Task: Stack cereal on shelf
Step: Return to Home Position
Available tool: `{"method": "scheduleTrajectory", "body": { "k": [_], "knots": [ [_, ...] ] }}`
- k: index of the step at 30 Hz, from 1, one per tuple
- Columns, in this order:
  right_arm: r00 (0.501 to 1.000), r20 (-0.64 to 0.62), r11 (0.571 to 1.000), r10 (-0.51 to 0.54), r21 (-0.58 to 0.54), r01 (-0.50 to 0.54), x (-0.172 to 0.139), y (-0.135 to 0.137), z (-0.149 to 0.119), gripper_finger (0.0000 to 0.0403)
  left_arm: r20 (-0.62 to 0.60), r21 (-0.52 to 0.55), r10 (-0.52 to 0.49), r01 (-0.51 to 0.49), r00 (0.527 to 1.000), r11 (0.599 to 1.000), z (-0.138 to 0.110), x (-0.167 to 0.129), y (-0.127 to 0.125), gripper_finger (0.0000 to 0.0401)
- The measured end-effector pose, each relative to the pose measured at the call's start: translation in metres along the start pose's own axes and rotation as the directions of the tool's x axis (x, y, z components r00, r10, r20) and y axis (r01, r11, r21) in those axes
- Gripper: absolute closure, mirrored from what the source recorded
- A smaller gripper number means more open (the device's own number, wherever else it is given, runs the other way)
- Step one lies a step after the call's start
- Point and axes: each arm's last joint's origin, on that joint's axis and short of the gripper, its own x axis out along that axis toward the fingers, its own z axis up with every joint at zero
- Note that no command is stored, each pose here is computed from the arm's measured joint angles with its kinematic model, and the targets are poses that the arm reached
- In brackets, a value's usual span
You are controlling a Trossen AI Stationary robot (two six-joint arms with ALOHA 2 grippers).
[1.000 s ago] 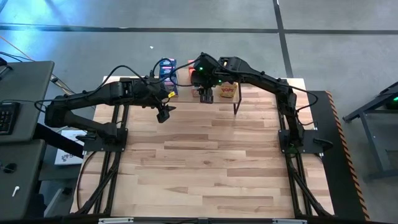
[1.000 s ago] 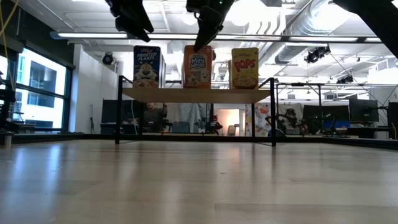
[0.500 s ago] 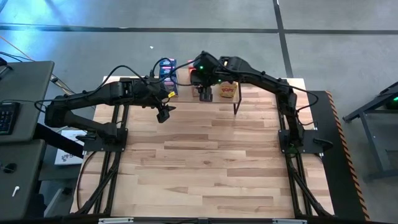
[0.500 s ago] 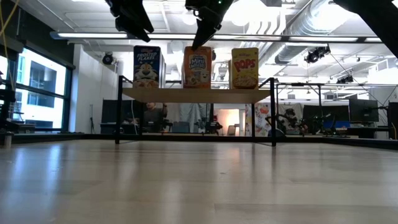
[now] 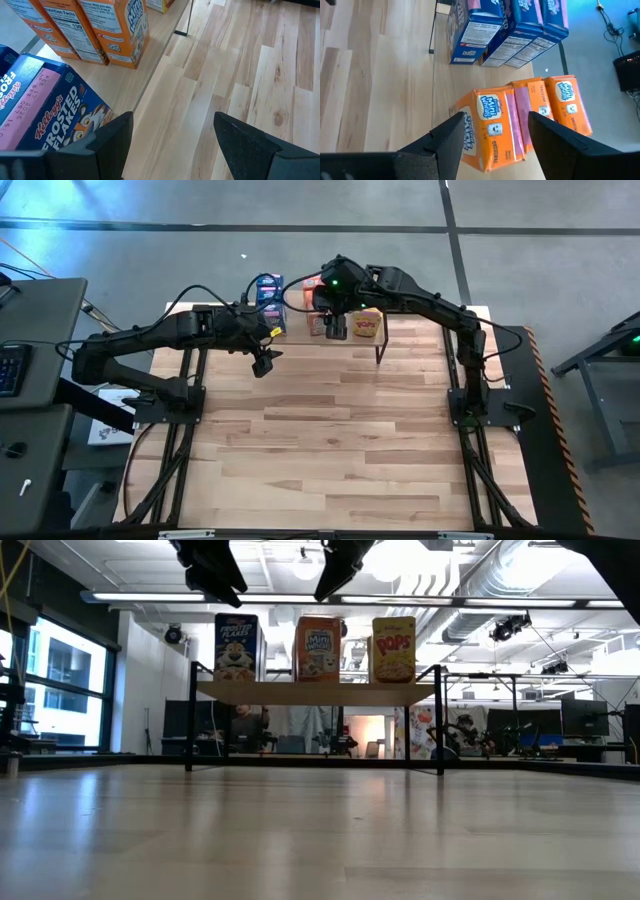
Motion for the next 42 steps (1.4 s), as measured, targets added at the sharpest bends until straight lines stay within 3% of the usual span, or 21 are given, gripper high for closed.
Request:
{"method": "scheduleTrajectory", "body": {
  "k": [9,14,19,31,36,42],
  "knots": [
    [0.994,0.096,0.998,0.053,0.01,-0.054,-0.049,0.01,0.003,0.0192,0.001,0.0,0.0,0.0,1.0,1.0,0.0,0.0,0.0,0.0132],
    [0.979,0.157,0.99,0.133,0.023,-0.138,-0.087,0.025,0.002,0.0192,0.0,0.0,0.0,0.0,1.0,1.0,0.0,0.0,0.0,0.0132],
    [0.971,0.198,0.991,0.134,-0.005,-0.135,-0.114,0.043,0.005,0.0192,0.0,0.0,0.0,0.0,1.0,1.0,0.0,0.0,0.0,0.0132],
    [0.98,0.16,0.993,0.116,-0.002,-0.117,-0.134,0.059,0.0,0.0192,0.003,-0.019,-0.021,0.021,1.0,1.0,0.0,0.0,-0.001,0.0132],
    [0.992,0.106,0.998,0.067,0.003,-0.068,-0.136,0.058,-0.006,0.0192,0.003,0.001,-0.133,0.133,0.991,0.991,-0.008,-0.022,-0.008,0.0132],
    [0.991,0.118,0.998,0.06,0.004,-0.061,-0.146,0.056,-0.01,0.0192,0.168,0.039,-0.209,0.205,0.963,0.978,-0.019,-0.074,-0.011,0.0132]
  ]
}}
